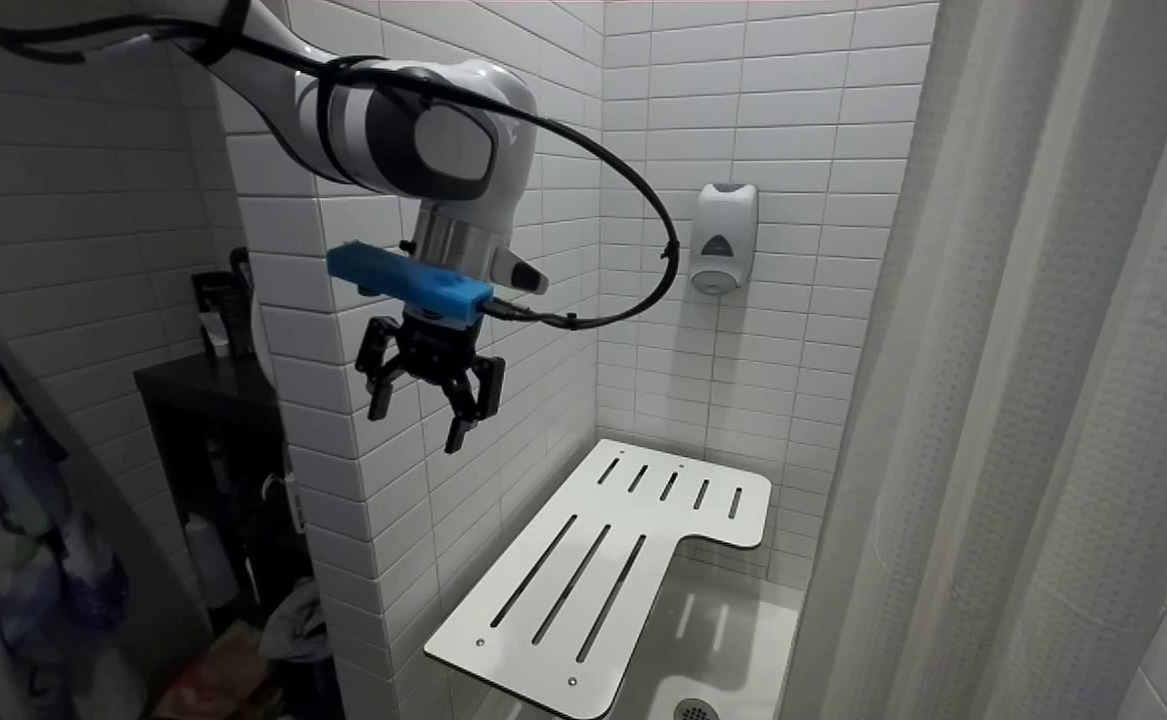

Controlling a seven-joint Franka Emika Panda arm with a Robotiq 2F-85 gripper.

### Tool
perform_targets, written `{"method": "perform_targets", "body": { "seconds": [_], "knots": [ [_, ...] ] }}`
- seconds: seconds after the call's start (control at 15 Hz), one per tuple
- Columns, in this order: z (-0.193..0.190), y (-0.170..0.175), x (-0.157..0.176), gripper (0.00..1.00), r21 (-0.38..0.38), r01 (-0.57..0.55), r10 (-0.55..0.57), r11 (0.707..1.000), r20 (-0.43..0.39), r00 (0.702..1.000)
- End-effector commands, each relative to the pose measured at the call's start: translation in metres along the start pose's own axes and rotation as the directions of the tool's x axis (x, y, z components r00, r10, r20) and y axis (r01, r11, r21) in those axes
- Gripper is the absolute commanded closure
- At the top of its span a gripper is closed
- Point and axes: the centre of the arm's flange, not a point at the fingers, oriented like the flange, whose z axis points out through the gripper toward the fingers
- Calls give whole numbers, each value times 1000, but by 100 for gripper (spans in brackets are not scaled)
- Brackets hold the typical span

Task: Pull the shower curtain to the left

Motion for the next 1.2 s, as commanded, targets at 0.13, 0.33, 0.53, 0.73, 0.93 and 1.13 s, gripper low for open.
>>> {"method": "perform_targets", "body": {
  "seconds": [0.13, 0.33, 0.53, 0.73, 0.93, 1.13],
  "knots": [
    [1, -1, 0, 0, 0, 1, -1, 1000, 6, 1000],
    [2, -2, 0, 0, 1, 2, -2, 1000, 9, 1000],
    [2, -2, 0, 0, 1, 2, -2, 1000, 10, 1000],
    [-1, 1, -4, 0, -13, 24, -25, 1000, -80, 997],
    [-5, 12, -11, 0, -58, 17, -30, 998, -237, 971],
    [-11, 30, -18, 0, -101, -8, -31, 995, -376, 926]
  ]
}}
